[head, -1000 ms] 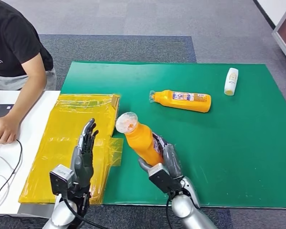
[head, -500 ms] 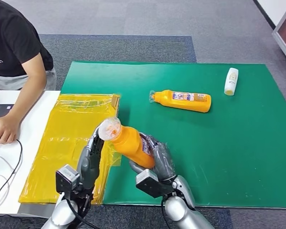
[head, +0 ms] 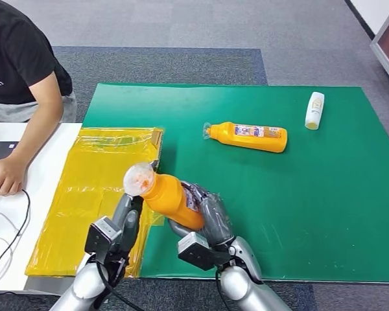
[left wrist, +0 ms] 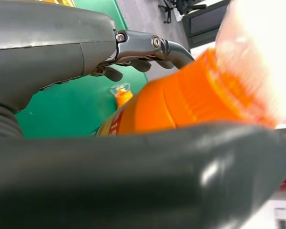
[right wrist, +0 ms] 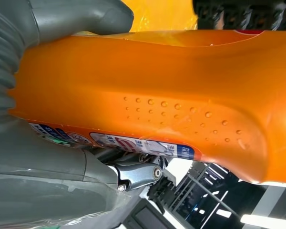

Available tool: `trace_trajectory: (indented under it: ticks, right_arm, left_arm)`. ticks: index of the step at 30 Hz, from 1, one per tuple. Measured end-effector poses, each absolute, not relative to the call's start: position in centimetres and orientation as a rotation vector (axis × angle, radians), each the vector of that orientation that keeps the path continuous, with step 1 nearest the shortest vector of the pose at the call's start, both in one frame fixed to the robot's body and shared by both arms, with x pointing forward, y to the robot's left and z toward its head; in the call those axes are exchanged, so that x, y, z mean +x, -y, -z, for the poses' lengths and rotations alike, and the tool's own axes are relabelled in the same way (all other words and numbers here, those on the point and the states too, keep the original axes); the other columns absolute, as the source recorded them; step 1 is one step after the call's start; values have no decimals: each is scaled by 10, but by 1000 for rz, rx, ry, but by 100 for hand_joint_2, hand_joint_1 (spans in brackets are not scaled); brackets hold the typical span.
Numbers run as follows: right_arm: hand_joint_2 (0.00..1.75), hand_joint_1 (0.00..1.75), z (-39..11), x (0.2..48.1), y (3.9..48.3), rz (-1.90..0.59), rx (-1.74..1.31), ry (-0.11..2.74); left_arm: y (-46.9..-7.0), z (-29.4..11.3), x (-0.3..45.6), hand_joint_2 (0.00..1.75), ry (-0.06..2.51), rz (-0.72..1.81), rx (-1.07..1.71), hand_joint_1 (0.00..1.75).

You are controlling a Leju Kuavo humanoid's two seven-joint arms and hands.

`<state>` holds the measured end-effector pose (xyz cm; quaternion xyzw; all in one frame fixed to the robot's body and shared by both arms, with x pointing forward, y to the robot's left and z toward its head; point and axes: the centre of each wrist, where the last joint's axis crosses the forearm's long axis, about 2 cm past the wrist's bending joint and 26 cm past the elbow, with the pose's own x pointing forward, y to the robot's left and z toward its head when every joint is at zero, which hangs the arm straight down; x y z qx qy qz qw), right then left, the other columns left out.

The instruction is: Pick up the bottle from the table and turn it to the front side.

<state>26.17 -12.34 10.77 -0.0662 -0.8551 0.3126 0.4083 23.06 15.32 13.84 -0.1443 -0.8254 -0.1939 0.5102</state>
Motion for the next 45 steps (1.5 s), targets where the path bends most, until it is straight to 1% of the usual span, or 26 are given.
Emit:
trace_trajectory:
  ticks: [6,10,15,19,22,24,25,26,28,29,30,45]
  right_arm:
    - [175,163,-109,262,122,-795,-163,2154]
    - [175,167,-110,264,122,-795,-164,2158]
    - [175,166,-111,265,122,-796,-165,2161]
    - [175,166,-111,265,122,-796,-166,2162]
    - [175,164,-111,265,122,-796,-166,2162]
    - [175,164,-111,265,122,-796,-167,2162]
    - [175,163,-111,265,122,-796,-167,2162]
    - [175,162,-111,265,122,-796,-167,2162]
    - [175,159,-111,265,122,-796,-168,2160]
    - [175,159,-111,265,122,-794,-169,2159]
    - [175,158,-111,266,122,-792,-171,2158]
    - [175,161,-108,266,124,-801,-171,2136]
  left_arm:
    - [-153,-140,237,0,1974,542,-300,0]
    - [-154,-142,242,0,1964,570,-281,0]
    - [-155,-144,249,0,1950,617,-265,0]
    - [-156,-146,254,175,1947,649,-259,0]
    - [-156,-146,256,175,1943,657,-257,0]
    - [-156,-146,256,175,1939,660,-256,65]
    - [-155,-146,256,175,1938,662,-256,104]
    - [-155,-146,257,175,1938,664,-257,147]
    - [-155,-146,257,175,1936,668,-258,170]
    - [-155,-146,258,175,1936,671,-259,174]
    - [-155,-146,258,175,1937,673,-258,175]
    - [-157,-153,267,175,1978,740,-209,175]
